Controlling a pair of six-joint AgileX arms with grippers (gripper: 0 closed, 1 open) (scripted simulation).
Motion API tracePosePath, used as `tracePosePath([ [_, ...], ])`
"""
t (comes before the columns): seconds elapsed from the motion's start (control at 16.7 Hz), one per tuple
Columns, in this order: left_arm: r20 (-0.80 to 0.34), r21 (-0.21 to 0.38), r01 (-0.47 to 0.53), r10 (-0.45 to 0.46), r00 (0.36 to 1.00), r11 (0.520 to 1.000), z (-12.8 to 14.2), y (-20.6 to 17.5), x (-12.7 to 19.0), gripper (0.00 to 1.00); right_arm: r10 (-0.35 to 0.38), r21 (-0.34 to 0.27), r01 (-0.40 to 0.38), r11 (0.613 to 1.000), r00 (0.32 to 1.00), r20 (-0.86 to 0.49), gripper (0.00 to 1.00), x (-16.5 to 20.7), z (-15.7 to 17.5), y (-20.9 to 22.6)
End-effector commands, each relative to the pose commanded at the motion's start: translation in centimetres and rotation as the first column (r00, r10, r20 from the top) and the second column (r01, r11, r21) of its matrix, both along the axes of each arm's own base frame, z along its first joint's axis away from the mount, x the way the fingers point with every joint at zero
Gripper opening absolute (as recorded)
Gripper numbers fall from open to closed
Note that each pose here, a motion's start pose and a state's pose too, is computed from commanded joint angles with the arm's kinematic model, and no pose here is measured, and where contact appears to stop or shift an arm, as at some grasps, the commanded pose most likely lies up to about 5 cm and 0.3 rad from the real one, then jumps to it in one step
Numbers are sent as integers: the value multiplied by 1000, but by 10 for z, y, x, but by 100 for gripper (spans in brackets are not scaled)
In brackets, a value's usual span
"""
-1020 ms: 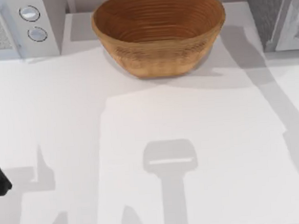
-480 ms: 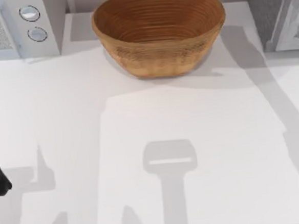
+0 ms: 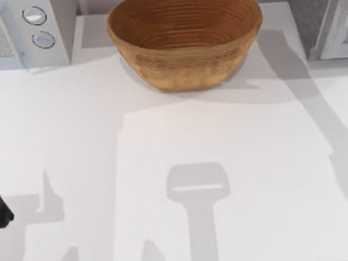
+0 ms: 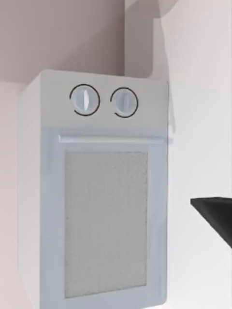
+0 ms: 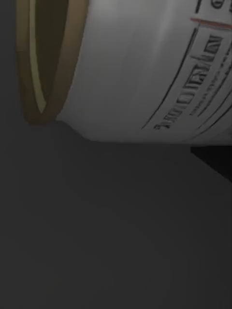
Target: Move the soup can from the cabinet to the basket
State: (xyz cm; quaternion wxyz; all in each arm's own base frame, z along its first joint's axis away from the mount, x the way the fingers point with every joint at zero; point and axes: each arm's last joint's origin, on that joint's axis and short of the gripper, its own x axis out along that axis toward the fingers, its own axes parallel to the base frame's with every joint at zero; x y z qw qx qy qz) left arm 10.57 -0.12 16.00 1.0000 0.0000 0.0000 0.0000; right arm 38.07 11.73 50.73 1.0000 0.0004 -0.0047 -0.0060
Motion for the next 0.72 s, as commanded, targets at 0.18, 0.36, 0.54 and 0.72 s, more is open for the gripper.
tracePosePath([
  [0.18, 0, 0, 0, 0, 1000, 1000, 0, 0, 0, 100, 0, 0, 0, 1000, 1000, 0, 0, 0, 0, 0],
  [0.36, 0, 0, 0, 0, 1000, 1000, 0, 0, 0, 100, 0, 0, 0, 1000, 1000, 0, 0, 0, 0, 0],
  [0.54, 0, 0, 0, 0, 1000, 1000, 0, 0, 0, 100, 2, 1, -2, 1000, 1000, 0, 0, -1, 0, 1],
  [0.72, 0, 0, 0, 0, 1000, 1000, 0, 0, 0, 100, 3, -2, -3, 1000, 1000, -9, 0, -15, 5, 6],
])
